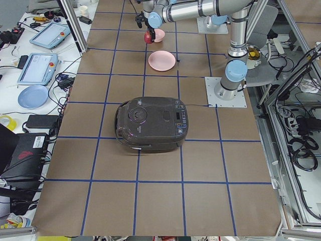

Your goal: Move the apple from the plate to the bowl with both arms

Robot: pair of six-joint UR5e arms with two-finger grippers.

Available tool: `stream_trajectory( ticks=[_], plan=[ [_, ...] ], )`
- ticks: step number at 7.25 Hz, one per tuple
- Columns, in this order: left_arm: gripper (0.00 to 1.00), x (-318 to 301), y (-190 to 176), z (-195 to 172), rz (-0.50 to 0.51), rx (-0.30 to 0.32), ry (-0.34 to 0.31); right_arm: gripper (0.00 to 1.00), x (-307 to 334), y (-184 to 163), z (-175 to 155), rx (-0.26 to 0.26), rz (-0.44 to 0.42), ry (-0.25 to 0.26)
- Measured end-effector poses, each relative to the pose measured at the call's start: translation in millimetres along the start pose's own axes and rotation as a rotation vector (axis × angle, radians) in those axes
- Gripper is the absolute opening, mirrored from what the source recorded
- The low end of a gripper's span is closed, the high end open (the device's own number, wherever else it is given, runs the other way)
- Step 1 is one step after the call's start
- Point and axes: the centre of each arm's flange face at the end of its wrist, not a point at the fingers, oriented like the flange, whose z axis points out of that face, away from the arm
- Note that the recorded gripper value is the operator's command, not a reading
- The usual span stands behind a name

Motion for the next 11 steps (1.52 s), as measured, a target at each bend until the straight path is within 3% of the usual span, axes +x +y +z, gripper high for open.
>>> stream_trajectory(
  ticks=[2, 3, 5, 6, 7, 8, 11],
  plan=[
    [0.12, 48, 25, 15, -0.054, 0.000, 0.004, 1.00, 29, -5, -83, -0.007, 0.054, 0.019],
    [0.12, 70, 39, 28, -0.079, 0.002, 0.008, 1.00, 36, -1, -106, -0.020, 0.068, 0.018],
    [0.14, 101, 61, 58, -0.093, 0.004, 0.014, 1.00, 41, 0, -116, -0.027, 0.071, 0.011],
    [0.21, 108, 68, 70, -0.088, -0.001, 0.009, 1.00, 41, 0, -116, -0.029, 0.071, 0.006],
    [0.56, 112, 71, 77, -0.086, -0.004, 0.005, 1.00, 41, -1, -115, -0.031, 0.071, 0.004],
    [1.00, 113, 74, 81, -0.084, -0.008, 0.002, 1.00, 41, -1, -114, -0.032, 0.070, 0.003],
    [1.00, 114, 77, 87, -0.074, -0.014, -0.007, 1.00, 41, -1, -113, -0.033, 0.070, 0.002]
  ],
)
